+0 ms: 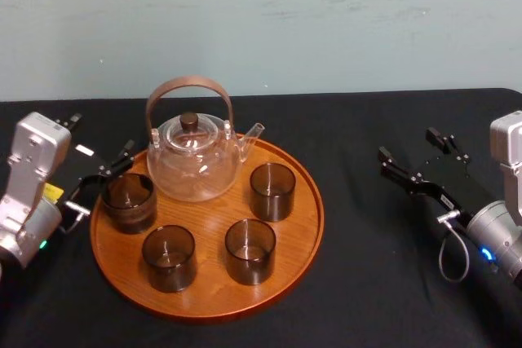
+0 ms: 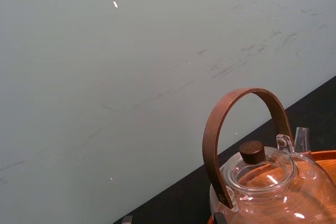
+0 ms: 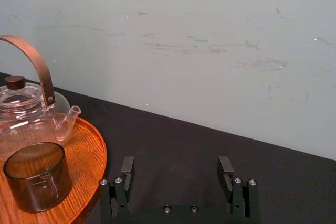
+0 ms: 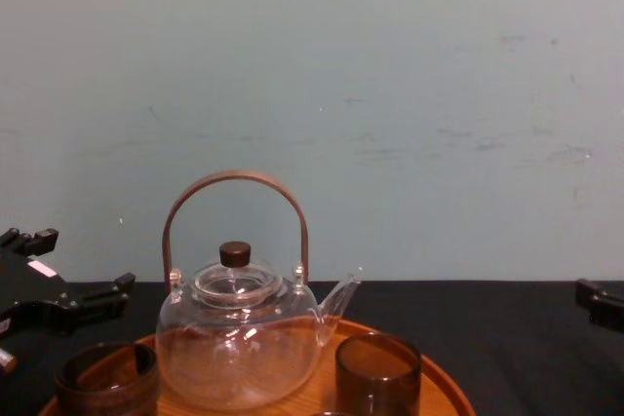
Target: Pick up the glass from the table and place it on the tray.
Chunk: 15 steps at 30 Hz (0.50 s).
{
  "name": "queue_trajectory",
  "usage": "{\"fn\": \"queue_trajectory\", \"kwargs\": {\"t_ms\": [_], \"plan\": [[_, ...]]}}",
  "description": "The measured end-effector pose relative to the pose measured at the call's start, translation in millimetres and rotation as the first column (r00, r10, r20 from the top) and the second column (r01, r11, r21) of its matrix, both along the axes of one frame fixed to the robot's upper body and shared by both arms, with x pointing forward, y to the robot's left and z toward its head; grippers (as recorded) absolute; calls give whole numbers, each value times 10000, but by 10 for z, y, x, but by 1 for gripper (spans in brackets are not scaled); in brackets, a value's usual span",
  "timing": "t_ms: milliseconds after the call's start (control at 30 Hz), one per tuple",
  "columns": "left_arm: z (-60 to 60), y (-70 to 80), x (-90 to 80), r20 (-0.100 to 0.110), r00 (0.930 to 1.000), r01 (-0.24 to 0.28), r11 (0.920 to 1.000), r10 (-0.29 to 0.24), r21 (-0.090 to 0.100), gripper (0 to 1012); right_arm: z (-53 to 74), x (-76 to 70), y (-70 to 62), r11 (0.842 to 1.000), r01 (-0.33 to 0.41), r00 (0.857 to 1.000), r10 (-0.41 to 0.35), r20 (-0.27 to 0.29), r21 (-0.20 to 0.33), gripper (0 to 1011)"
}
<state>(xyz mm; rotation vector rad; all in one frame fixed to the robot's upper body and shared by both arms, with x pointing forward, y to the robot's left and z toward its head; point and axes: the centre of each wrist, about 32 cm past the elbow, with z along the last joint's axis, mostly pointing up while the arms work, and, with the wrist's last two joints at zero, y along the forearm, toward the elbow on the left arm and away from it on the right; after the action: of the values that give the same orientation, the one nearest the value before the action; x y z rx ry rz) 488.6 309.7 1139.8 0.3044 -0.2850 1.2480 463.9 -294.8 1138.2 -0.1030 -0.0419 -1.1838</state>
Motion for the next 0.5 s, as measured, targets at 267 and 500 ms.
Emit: {"fn": "queue_trajectory", "kwargs": {"t_ms": [267, 500], "plan": [[0, 0, 0, 0, 10000, 0, 10000, 0, 0, 1002, 1, 0, 0, 10000, 0, 10000, 0, 1, 5, 1002], [0, 0, 0, 1, 10000, 1, 10000, -1, 0, 1001, 0, 0, 0, 10000, -1, 10000, 1, 0, 5, 1002]]}}
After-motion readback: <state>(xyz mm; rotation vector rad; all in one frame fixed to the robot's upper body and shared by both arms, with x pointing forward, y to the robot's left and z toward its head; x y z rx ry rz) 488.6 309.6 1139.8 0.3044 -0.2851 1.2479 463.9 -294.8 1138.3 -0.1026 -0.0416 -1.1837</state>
